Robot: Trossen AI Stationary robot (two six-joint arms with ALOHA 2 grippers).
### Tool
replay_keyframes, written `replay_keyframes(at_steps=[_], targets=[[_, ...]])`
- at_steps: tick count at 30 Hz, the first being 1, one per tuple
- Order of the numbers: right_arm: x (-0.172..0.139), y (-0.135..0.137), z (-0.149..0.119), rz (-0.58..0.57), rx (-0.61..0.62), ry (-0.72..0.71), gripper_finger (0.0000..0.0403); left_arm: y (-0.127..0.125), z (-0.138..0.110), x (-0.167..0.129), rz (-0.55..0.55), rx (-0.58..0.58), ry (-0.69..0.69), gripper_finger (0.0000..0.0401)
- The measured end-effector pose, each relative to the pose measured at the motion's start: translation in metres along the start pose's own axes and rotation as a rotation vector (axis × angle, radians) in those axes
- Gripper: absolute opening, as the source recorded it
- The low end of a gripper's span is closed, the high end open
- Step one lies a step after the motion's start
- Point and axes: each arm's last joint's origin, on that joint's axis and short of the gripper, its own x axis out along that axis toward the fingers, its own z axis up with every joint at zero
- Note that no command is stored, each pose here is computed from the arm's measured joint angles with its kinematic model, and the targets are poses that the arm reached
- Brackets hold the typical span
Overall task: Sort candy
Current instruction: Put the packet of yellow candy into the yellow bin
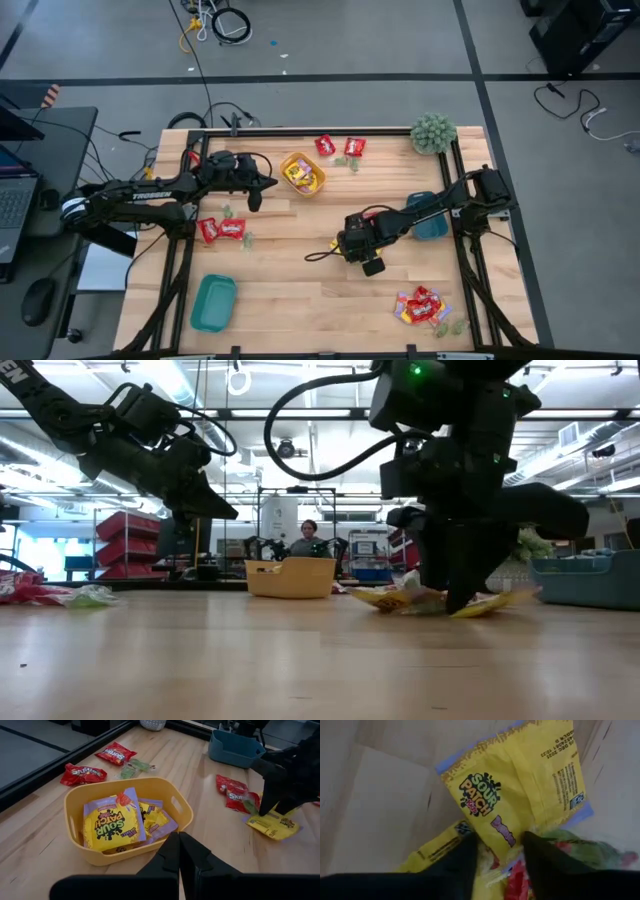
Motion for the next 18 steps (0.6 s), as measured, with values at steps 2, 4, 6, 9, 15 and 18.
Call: replay_keyframes(at_steps=[2, 4, 6, 9, 15, 18], targets=[[0.0, 0.0, 0.0, -0.001, -0.012, 0.004, 0.008, 0.0, 0.0, 0.0, 0.0, 0.0, 0.0, 0.0001], [0.0, 0.0, -0.001, -0.001, -0.02, 0.009, 0.0031, 0.0, 0.0, 0.0, 0.0, 0.0, 0.0, 0.0001], [-0.001, 0.0, -0.001, -0.001, -0.021, 0.01, 0.0012, 0.0, 0.0, 0.0, 0.0, 0.0, 0.0, 0.0001], [-0.003, 0.0, -0.002, 0.0, -0.021, 0.015, 0.0027, 0.0, 0.0, 0.0, 0.0, 0.0, 0.001, 0.0001], [-0.017, -0.004, 0.003, -0.07, 0.025, 0.008, 0.0041, 0.0, 0.0, 0.0, 0.0, 0.0, 0.002, 0.0001], [-0.021, -0.006, 0.005, -0.085, 0.04, 0.006, 0.0058, 0.0, 0.0, 0.0, -0.011, -0.001, 0.004, 0.0001]])
